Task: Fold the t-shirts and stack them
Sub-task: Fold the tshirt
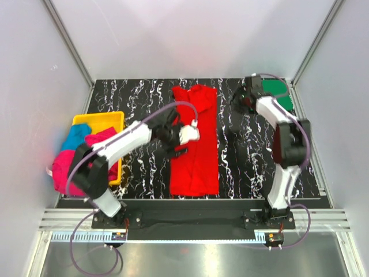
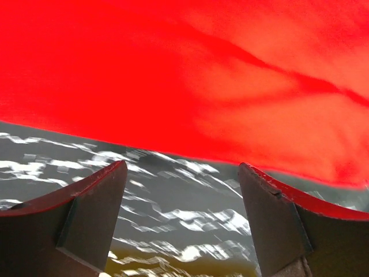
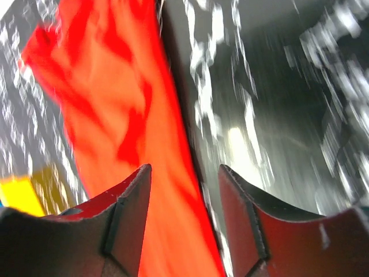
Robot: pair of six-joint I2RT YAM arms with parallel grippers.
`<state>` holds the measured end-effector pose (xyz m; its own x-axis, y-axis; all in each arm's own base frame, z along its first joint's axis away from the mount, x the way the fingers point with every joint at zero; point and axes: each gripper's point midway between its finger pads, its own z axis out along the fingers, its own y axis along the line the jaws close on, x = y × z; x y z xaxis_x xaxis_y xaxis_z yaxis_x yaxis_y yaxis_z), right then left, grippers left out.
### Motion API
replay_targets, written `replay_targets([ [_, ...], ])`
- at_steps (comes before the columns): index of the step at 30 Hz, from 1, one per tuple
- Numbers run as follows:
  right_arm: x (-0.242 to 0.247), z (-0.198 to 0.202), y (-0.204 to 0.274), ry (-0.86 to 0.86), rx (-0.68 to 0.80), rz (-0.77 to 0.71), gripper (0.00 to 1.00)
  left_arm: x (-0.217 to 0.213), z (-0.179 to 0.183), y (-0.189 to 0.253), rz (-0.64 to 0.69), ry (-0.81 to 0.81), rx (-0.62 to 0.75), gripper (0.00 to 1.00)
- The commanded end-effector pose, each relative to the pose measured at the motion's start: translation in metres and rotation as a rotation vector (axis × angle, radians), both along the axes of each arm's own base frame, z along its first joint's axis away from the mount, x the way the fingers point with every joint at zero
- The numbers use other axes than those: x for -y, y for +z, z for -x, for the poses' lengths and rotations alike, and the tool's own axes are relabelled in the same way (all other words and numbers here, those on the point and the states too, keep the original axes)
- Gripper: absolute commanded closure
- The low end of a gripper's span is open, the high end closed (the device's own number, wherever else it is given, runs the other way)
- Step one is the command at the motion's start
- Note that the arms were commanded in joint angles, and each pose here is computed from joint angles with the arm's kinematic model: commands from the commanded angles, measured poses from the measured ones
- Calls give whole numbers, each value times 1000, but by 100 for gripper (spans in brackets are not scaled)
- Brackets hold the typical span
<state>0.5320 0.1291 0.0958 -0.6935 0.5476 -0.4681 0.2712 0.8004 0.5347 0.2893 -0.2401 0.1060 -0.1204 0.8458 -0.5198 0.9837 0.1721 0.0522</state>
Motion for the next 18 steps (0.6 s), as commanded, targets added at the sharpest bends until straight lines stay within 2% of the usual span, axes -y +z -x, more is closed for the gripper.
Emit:
replay_targets([
  [1, 10, 87, 32, 87, 1, 90, 43, -3, 61, -14, -23, -190, -5, 17],
  [4, 11, 168, 16, 107, -106, 116, 44, -10, 95, -23, -34, -215, -22, 17],
  [6, -2, 212, 19, 144, -135, 125, 44, -5, 108, -20, -12, -234, 17, 17],
  [7, -5, 237, 1, 166, -190, 129, 45, -8, 119, -29, -21, -246, 7, 16],
  [10, -30, 297, -10, 255, -289, 107, 47, -4, 142, -43, -29, -287, 28, 15],
  [14, -50, 351, -11, 315, -335, 61, 49, 4, 158, -66, -64, -369, 128, 12],
  [18, -48, 380, -27, 352, -410, 85, 49, 1, 151, -78, -112, -356, 164, 12],
])
